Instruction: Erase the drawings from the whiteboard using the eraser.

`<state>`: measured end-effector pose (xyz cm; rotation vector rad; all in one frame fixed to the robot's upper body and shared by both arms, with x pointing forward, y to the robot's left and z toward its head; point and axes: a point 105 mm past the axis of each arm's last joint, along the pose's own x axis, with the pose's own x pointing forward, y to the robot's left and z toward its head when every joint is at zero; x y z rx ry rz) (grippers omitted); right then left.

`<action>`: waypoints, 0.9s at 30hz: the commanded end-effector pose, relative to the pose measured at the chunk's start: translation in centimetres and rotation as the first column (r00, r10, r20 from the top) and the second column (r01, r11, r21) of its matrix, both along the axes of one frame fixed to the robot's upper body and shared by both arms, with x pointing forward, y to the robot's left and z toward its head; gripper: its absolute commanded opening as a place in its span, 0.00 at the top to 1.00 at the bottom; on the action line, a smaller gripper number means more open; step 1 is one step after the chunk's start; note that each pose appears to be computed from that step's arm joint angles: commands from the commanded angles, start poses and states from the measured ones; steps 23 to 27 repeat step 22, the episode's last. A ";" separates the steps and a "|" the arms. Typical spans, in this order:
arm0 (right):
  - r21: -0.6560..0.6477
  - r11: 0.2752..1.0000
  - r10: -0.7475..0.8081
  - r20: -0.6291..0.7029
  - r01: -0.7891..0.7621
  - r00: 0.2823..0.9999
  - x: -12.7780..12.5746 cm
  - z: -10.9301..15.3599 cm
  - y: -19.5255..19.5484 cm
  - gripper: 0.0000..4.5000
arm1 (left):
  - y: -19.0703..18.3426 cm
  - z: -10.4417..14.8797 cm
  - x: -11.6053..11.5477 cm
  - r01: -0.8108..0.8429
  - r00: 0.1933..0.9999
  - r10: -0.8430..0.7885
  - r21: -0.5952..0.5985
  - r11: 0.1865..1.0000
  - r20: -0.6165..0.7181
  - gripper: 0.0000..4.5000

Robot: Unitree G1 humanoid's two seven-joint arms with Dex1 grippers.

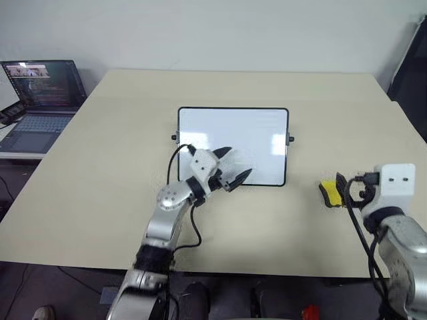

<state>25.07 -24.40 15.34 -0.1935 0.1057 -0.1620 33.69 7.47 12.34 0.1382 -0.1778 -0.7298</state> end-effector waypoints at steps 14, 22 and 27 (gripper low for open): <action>-0.029 0.998 -0.058 0.033 0.059 0.998 -6.2 -4.6 -0.1 0.00 | 8.0 -3.1 -4.9 -0.536 0.844 0.536 -0.002 0.844 -0.034 0.00; -0.012 0.999 -0.040 0.019 0.040 0.999 -6.8 -4.9 1.2 0.00 | 7.3 -3.1 -5.5 -0.522 0.852 0.522 0.000 0.853 -0.038 0.00; -0.012 0.999 -0.040 0.019 0.040 0.999 -6.8 -4.9 1.2 0.00 | 7.3 -3.1 -5.5 -0.522 0.852 0.522 0.000 0.853 -0.038 0.00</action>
